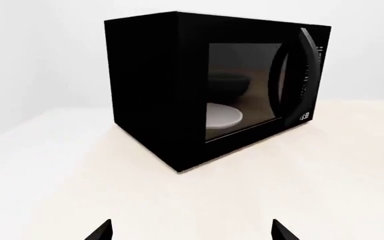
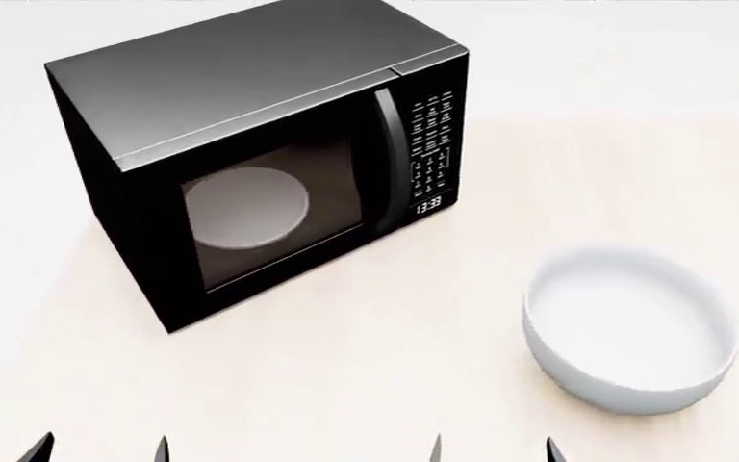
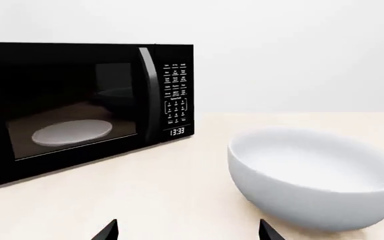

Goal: Open the microwave.

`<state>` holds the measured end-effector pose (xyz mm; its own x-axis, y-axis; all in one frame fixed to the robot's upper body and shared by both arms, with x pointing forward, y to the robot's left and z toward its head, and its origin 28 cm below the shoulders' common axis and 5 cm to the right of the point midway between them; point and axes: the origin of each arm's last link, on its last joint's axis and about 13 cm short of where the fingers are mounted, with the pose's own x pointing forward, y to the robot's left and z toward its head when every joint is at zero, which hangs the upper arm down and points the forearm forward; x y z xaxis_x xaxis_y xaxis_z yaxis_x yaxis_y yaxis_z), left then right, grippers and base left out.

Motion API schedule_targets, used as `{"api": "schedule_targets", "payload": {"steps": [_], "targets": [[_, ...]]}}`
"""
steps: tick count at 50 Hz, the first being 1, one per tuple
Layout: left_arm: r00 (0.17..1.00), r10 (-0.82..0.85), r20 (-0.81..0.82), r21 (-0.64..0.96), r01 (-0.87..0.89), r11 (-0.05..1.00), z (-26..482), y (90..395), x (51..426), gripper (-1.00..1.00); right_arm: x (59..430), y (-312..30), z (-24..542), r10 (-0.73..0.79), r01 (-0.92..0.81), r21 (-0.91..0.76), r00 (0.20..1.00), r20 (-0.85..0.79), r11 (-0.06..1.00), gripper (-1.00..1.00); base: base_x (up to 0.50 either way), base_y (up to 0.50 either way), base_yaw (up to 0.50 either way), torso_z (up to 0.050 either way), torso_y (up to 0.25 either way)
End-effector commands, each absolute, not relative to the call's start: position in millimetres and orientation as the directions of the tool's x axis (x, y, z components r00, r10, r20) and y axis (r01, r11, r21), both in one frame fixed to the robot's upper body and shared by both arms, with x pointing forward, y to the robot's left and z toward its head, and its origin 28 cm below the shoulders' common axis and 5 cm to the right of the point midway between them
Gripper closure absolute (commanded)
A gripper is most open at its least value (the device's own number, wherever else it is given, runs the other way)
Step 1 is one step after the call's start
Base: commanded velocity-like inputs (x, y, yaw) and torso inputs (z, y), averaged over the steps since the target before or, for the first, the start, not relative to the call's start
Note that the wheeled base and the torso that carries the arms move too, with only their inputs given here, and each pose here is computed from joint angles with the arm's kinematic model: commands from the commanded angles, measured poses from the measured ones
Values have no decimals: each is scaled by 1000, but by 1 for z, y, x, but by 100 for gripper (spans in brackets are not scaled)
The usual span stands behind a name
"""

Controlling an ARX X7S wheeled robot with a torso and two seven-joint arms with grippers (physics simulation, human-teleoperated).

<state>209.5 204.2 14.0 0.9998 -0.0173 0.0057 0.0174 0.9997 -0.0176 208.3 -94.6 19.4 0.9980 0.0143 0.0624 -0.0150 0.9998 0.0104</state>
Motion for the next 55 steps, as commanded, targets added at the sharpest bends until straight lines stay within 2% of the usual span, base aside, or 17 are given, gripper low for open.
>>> {"api": "schedule_targets", "payload": {"steps": [1, 13, 35, 44, 55], "targets": [[1000, -18, 5, -17, 18, 1000, 14, 204, 209, -100, 208, -95, 19, 19, -20, 15, 998, 61, 1000, -100, 281, 383, 0, 0, 0], [1000, -23, 5, -16, 24, 1000, 13, 204, 209, -100, 208, -95, 19, 21, -22, 26, 998, 62, 999, -100, 344, 292, 0, 0, 0], [1000, -26, 6, -16, 26, 1000, 14, 203, 208, -100, 207, -95, 20, 29, -31, 27, 997, 68, 999, -100, 455, 10, 0, 0, 0], [1000, -27, 4, -24, 27, 999, 15, 203, 208, -100, 204, -93, 27, 48, -51, 51, 998, 51, 997, -100, 23, 3, 0, 0, 0], [1000, -20, -4, -59, 20, 998, 16, 204, 209, -100, 204, -92, 61, 92, -93, 52, 996, 12, 994, -100, 0, 0, 0, 0, 1]]}}
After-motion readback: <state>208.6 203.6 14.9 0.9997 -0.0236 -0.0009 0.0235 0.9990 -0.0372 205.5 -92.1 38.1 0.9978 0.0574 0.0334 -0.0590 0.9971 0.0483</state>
